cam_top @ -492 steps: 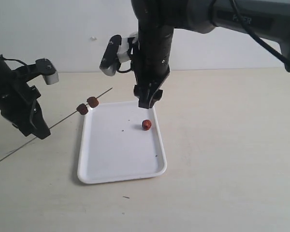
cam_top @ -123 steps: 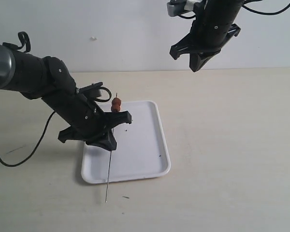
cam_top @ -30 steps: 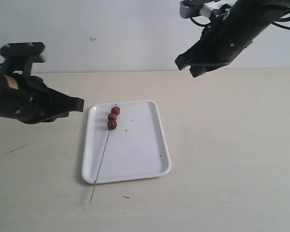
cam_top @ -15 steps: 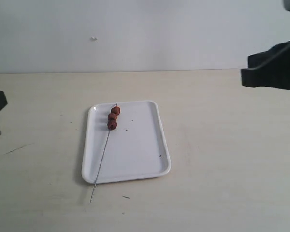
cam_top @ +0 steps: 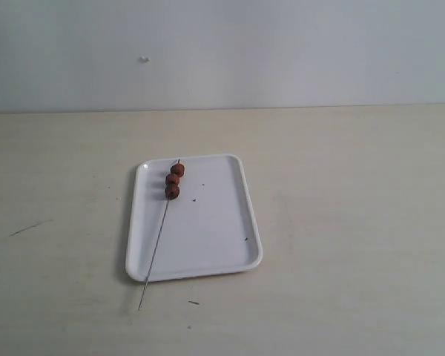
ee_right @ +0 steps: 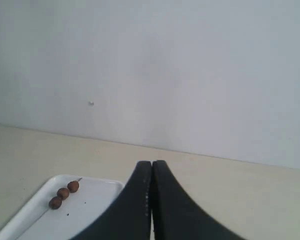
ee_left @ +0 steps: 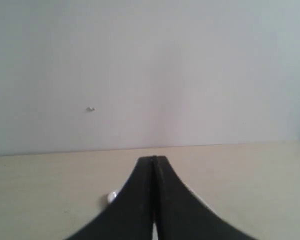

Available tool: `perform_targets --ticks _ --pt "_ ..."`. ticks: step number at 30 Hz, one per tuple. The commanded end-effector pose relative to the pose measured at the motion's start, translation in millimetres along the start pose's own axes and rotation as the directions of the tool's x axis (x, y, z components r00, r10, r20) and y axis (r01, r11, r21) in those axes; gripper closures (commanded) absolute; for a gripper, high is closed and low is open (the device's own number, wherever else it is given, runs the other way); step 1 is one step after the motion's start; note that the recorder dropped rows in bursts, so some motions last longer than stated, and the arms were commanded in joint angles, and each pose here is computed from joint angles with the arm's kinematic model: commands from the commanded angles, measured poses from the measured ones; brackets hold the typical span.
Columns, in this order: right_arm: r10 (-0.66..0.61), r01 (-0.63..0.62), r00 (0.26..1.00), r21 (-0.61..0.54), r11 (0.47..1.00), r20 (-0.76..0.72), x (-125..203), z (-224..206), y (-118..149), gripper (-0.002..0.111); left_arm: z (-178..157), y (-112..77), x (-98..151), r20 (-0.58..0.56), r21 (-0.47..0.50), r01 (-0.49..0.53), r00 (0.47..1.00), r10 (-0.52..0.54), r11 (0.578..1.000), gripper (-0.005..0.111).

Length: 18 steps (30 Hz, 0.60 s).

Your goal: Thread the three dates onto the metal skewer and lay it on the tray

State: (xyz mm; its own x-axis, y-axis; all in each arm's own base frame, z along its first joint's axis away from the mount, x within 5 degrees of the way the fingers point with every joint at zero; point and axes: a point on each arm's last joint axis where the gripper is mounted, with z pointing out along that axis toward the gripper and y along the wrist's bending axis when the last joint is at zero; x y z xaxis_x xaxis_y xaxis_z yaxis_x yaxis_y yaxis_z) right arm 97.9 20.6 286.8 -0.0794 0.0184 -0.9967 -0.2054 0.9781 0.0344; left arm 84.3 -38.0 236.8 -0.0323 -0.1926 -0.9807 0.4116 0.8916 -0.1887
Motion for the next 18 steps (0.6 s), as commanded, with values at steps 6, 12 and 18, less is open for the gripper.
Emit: perform_targets --ticks 6,12,18 --pt "-0.006 0.006 0.997 0.001 1.0 0.073 31 -25 -1 0.108 -13 4.0 24 -0.075 0.004 -0.09 0.993 0.09 0.996 0.107" --pt "-0.012 0.014 0.996 -0.022 1.0 0.092 44 -39 1 0.108 -17 4.3 28 -0.089 0.009 -0.103 0.991 0.103 0.995 0.107" --pt "-0.013 0.018 0.993 -0.045 0.999 0.118 46 -49 3 0.108 -20 4.2 30 -0.104 0.013 -0.097 0.99 0.098 0.995 0.107"
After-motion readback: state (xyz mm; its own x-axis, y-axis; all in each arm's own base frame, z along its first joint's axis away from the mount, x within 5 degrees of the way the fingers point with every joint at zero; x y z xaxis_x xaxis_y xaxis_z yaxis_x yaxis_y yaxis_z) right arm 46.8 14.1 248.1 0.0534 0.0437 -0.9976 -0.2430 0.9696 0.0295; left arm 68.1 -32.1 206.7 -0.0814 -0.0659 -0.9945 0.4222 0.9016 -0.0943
